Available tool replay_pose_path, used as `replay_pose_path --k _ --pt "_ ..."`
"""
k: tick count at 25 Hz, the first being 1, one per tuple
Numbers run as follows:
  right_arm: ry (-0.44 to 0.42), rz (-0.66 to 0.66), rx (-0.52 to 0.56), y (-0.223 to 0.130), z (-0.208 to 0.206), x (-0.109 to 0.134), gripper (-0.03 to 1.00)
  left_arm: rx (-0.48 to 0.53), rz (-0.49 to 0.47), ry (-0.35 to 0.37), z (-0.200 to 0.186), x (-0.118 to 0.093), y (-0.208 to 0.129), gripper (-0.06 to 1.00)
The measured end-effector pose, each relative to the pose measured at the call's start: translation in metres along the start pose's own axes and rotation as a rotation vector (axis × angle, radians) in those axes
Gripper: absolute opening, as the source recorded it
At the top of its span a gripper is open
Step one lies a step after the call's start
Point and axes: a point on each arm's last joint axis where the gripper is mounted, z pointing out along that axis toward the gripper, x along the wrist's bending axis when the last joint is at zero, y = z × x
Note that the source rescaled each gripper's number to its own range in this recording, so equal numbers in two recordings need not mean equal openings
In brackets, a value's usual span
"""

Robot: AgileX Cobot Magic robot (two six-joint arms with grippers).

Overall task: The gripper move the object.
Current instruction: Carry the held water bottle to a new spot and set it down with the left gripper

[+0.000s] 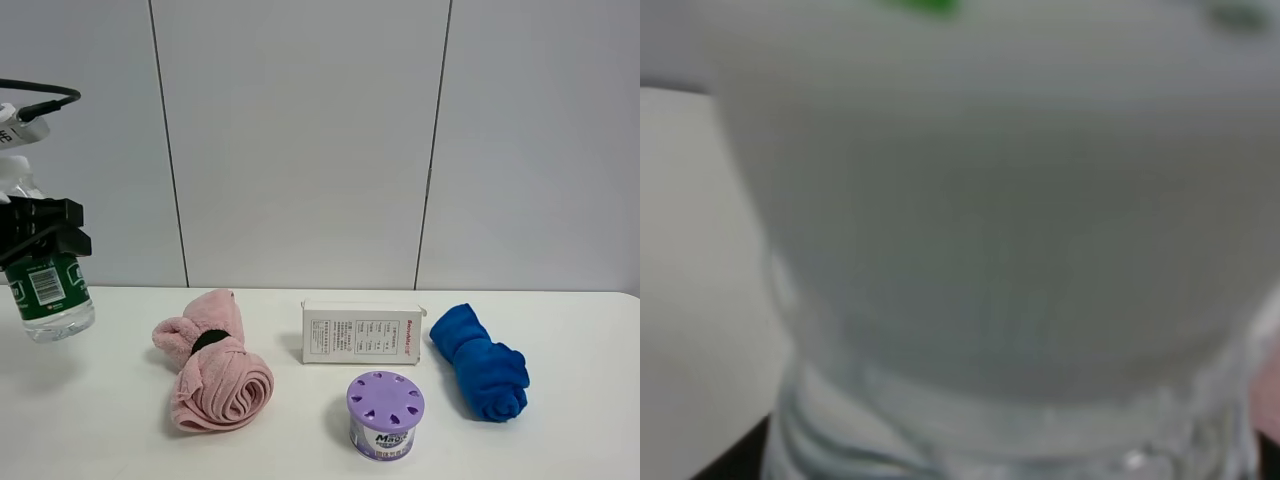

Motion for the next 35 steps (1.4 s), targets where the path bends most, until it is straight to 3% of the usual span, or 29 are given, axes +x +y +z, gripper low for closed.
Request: replay_pose_path --k 4,10,17,23,35 --pt "0.0 0.0 0.0 0.0 0.0 0.0 1.0 -0.031 0.096 -0.094 0.009 -0.002 -0.014 0.03" --pt "0.0 0.0 0.0 0.0 0.0 0.0 1.0 -0.002 0.228 -0.104 0.027 0.005 -0.035 0.03" --pt "0.0 0.0 0.0 0.0 0.0 0.0 1.0 -0.017 0.25 -0.089 0.039 0.012 -0.044 0.03" --pt "0.0 0.0 0.0 0.0 0.0 0.0 1.0 -0.06 0.268 -0.127 0.048 0.012 -0.05 0.03" --pt "0.0 0.0 0.0 0.0 0.0 0.0 1.0 -0.03 0.297 -0.136 0.053 0.016 -0.068 0.03"
